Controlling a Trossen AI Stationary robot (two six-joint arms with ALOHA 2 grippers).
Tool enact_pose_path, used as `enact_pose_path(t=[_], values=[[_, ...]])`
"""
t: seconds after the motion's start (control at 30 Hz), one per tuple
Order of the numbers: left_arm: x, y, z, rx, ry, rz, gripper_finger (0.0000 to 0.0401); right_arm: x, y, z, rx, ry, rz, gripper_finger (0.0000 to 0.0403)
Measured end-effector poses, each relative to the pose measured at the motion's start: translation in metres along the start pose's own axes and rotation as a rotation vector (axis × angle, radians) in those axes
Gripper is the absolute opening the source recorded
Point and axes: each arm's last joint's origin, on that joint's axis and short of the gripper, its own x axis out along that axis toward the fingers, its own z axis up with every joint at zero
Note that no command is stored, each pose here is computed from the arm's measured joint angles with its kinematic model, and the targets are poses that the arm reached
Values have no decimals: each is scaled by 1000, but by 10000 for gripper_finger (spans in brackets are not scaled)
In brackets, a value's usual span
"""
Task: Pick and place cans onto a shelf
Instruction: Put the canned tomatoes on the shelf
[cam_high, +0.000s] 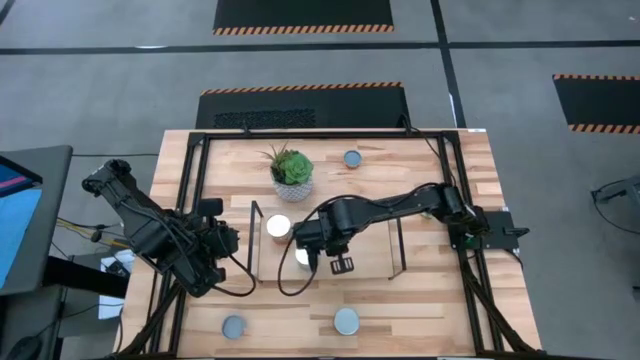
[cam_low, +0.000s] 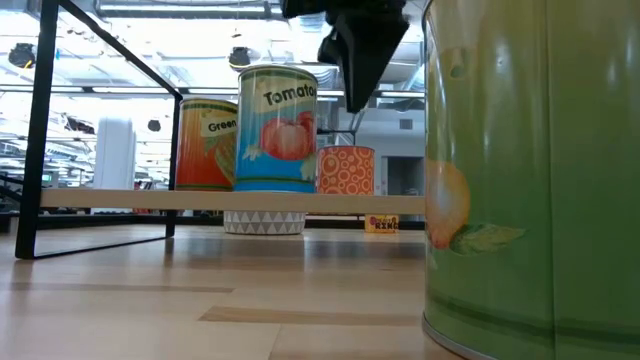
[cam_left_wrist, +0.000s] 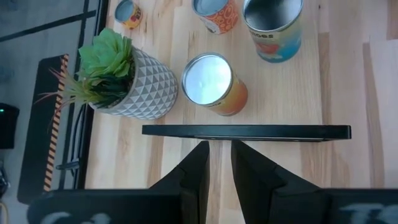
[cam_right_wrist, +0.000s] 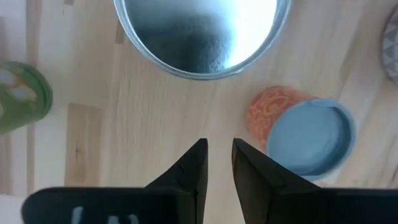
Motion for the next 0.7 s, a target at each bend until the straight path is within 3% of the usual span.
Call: enact_pose_path(t=[0.2,0.37,0.7], values=[[0,0,0,-3,0,1,57,8,2,12,-20,-119,46,92],[0,0,0,-10,-1,1,57,4,2,29,-17,-307,39,91],[0,0,0,-19,0,1,57,5,9,21,37,-214,85,91]])
